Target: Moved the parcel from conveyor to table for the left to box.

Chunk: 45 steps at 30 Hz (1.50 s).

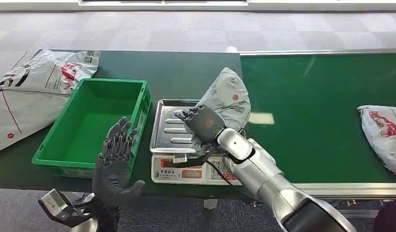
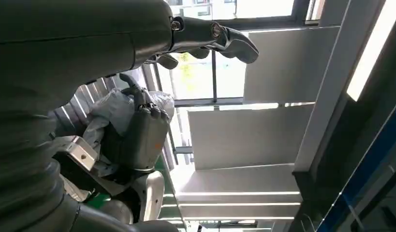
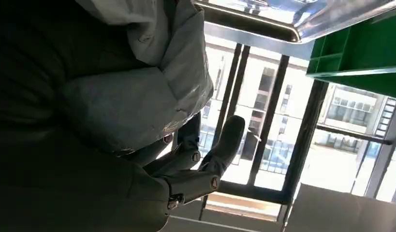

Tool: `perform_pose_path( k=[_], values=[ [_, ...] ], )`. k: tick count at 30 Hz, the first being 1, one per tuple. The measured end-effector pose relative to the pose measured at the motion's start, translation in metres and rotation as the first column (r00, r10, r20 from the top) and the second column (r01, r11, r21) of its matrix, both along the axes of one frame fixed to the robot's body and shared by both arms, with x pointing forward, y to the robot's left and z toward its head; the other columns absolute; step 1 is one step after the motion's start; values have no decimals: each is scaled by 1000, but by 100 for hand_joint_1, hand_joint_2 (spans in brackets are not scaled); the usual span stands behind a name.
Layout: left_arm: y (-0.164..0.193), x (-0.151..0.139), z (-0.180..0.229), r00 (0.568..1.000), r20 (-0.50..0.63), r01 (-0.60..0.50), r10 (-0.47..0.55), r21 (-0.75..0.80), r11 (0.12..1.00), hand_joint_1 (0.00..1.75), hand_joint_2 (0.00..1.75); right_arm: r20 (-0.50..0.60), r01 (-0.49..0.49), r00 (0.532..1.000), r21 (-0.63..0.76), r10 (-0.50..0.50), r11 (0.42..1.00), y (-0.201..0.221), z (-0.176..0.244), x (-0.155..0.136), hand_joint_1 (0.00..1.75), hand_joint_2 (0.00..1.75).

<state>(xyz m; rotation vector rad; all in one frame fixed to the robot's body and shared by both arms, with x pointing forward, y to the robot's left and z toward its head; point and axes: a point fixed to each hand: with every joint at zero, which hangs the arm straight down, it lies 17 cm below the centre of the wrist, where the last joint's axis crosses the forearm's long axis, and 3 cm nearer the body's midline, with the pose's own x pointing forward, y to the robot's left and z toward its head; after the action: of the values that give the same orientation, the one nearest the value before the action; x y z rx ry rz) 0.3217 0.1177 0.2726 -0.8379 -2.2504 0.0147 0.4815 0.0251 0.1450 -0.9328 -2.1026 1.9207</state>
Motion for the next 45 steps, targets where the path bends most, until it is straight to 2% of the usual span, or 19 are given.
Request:
perform_pose_path(
  k=[7,14,23,33,34,35,36,42,45],
  values=[
    [-1,1,1,1000,1,-2,2,0,1000,0,175,-12,8,1000,13,-8,1000,0,1,1,175,175],
    [-2,5,4,1000,10,3,-3,-1,1000,0,175,-22,-24,999,-16,24,1000,5,-9,-6,175,175],
    [-2,7,5,1000,12,-7,7,2,1000,0,175,-40,-147,989,-39,145,988,35,-18,-37,175,175],
    [-2,7,6,1000,13,-11,11,2,1000,0,175,-65,-209,977,-76,204,975,50,-29,-53,175,175],
    [-2,6,7,1000,14,-13,13,1,1000,0,175,-66,-215,976,-77,210,974,53,-30,-55,16,175],
    [-1,6,7,1000,15,-17,16,1,1000,0,175,-68,-216,975,-78,211,973,54,-30,-56,0,175],
    [-1,6,7,1000,14,-20,20,0,1000,0,175,-67,-212,976,-77,207,974,56,-30,-57,0,0],
    [1,4,7,999,14,-32,32,1,999,0,175,-42,-74,996,-27,73,997,48,-13,-29,0,0],
    [2,2,3,998,4,-55,55,18,998,0,175,20,36,999,116,-39,993,32,30,-2,0,0]
  ],
)
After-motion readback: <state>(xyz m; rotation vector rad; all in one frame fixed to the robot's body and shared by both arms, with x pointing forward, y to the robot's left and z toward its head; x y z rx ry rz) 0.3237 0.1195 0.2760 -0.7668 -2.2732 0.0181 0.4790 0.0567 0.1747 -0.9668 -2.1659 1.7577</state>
